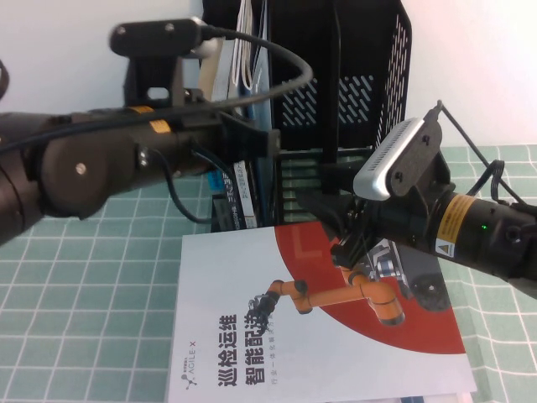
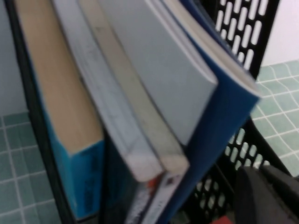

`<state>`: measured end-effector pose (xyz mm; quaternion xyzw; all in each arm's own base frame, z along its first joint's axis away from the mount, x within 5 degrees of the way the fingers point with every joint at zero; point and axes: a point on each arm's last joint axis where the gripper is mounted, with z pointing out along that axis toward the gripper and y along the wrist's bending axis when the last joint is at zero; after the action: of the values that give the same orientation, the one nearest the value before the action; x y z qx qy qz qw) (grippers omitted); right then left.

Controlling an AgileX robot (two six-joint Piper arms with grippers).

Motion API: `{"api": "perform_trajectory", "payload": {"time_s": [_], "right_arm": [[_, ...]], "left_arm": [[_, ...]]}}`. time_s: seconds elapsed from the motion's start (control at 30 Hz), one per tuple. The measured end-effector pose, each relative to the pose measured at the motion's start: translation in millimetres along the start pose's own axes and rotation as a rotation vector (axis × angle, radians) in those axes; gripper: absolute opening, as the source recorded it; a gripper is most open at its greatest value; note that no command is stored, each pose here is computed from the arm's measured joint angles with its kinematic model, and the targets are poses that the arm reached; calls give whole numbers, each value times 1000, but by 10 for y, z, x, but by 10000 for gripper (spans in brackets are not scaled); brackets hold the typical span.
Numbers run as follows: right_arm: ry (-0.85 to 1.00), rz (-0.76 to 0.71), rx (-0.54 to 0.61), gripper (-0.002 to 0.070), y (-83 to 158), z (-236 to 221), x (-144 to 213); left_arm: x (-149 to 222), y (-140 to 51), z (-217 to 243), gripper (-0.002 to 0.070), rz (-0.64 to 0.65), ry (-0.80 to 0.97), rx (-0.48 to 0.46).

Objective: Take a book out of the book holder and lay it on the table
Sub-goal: Hold the bookshelf, then pick up the right side book from the book shelf

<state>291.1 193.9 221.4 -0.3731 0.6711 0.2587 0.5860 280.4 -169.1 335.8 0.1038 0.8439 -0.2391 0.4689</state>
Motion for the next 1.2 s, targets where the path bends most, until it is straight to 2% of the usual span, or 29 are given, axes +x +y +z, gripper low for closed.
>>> {"api": "perform_trajectory", "payload": {"time_s": [0.1, 0.5, 1.03, 1.13, 1.2], "right_arm": [[-17, 5, 10, 353, -13, 22, 22], [-60, -21, -7, 392, 38, 320, 16], [-80, 47, 74, 395, -173, 744, 77], [-71, 2, 88, 385, -190, 755, 74], [-64, -54, 91, 336, -192, 755, 79]], "left_arm": [[-62, 56, 5, -1, -11, -16, -15], [-60, 64, 146, -3, -12, 2, -16], [-136, 56, 148, -3, -47, -83, -4], [-136, 56, 148, -3, -47, -83, -4], [-136, 56, 148, -3, -46, -83, -4]]}}
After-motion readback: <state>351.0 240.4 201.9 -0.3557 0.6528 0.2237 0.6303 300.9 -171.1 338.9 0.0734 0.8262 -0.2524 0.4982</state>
